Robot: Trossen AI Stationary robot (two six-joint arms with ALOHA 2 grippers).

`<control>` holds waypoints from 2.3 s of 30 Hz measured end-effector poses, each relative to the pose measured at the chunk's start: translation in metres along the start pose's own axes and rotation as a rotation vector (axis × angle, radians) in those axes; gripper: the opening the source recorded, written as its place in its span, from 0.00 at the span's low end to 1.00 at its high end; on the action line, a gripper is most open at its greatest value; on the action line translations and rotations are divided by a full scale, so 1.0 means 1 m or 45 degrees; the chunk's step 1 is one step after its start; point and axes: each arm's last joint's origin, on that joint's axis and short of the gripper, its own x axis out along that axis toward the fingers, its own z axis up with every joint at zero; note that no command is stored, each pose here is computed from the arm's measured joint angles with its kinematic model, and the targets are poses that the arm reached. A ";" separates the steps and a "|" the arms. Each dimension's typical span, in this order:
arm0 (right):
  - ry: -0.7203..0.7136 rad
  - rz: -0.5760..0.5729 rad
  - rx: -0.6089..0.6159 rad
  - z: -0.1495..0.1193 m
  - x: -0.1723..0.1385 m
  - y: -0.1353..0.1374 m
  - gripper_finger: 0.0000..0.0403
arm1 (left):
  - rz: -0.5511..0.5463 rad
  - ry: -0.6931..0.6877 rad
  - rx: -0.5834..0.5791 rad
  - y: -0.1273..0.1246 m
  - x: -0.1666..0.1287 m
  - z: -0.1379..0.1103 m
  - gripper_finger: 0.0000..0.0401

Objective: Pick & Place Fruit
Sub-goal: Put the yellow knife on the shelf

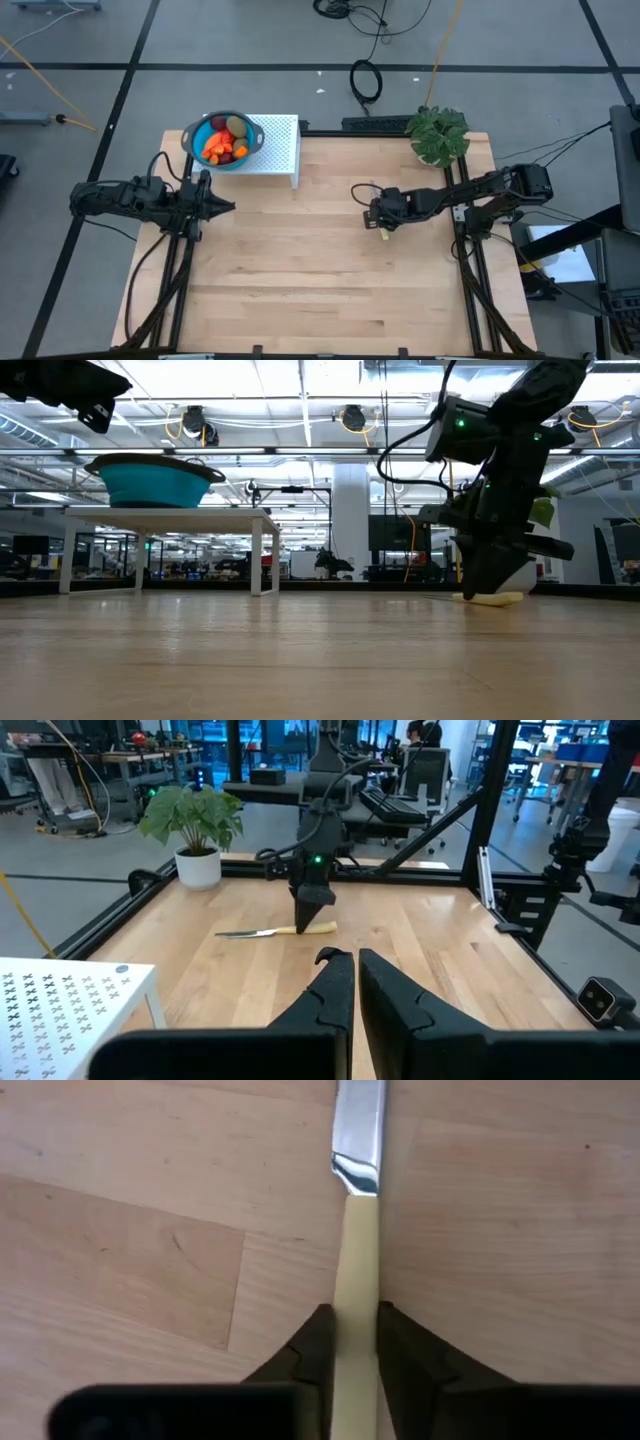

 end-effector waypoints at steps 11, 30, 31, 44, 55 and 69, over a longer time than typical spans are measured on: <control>-0.067 0.225 -0.021 0.001 -0.015 0.013 0.10 | 0.009 -0.017 -0.141 0.000 0.000 0.001 0.05; -0.319 0.406 -0.146 0.010 -0.043 0.019 0.00 | 0.108 0.097 -0.483 -0.001 0.020 -0.003 0.05; -0.322 0.410 -0.158 0.010 -0.044 0.020 0.00 | 0.112 0.109 -0.510 -0.001 0.022 -0.004 0.05; -0.252 0.480 -0.215 0.009 -0.036 0.028 0.00 | 0.103 0.087 -0.478 -0.002 0.034 0.000 0.05; -0.497 0.725 -0.492 0.012 -0.044 0.052 0.00 | 0.068 -0.069 -0.510 -0.007 0.042 0.012 0.04; -0.856 0.821 -0.850 0.026 -0.115 0.029 0.00 | 0.244 0.032 -0.535 -0.034 0.104 0.042 0.00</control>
